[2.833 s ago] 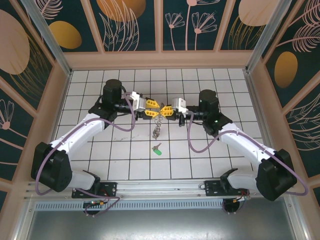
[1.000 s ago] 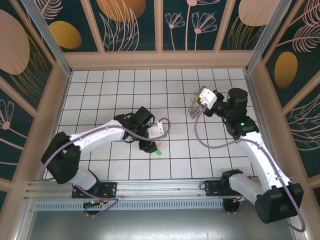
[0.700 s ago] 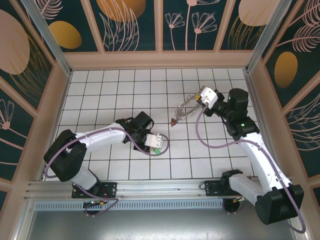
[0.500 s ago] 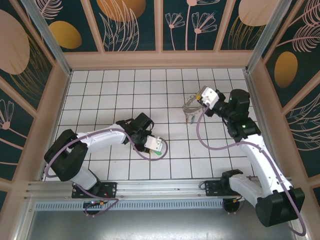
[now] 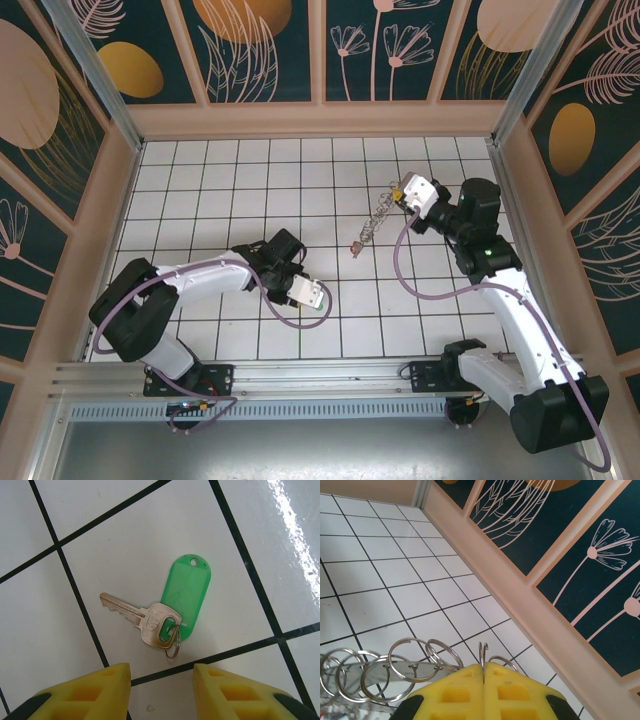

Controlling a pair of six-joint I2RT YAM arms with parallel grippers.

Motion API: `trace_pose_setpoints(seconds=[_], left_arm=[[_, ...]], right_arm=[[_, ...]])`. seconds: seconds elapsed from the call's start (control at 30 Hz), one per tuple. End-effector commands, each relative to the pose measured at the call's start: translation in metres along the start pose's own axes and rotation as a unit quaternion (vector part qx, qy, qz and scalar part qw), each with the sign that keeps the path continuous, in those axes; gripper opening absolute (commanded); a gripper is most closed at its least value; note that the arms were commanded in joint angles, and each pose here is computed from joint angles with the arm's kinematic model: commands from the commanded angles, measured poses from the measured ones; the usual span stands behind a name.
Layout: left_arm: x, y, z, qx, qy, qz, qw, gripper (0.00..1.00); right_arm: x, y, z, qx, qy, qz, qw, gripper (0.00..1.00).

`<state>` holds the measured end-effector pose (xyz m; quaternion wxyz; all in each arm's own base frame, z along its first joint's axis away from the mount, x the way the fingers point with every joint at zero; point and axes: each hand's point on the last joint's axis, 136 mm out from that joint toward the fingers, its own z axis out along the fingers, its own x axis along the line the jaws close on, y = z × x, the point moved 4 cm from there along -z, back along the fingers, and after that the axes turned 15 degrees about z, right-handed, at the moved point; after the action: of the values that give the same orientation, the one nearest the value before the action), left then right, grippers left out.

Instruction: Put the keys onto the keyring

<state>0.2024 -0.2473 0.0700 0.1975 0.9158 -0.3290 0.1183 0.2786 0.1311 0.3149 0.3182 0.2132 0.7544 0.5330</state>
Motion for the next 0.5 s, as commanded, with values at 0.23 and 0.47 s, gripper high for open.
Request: trace_pose_setpoints(seconds=[0.23,0.47], left_arm=[[-0.0042,0.0030,0.0127,-0.013,-0.019,0.003,1.000,0.35],[-0.0068,0.0030,0.0157,-0.012,-0.027,0.009,1.000,0.24]], right_arm=[[-0.0033,0.0194,-0.0051,-0.031,-0.001,-0.018,0.999,0.00],[-0.0026,0.0171,-0.0051,-0.030,-0.001,-0.020,0.999,0.00]])
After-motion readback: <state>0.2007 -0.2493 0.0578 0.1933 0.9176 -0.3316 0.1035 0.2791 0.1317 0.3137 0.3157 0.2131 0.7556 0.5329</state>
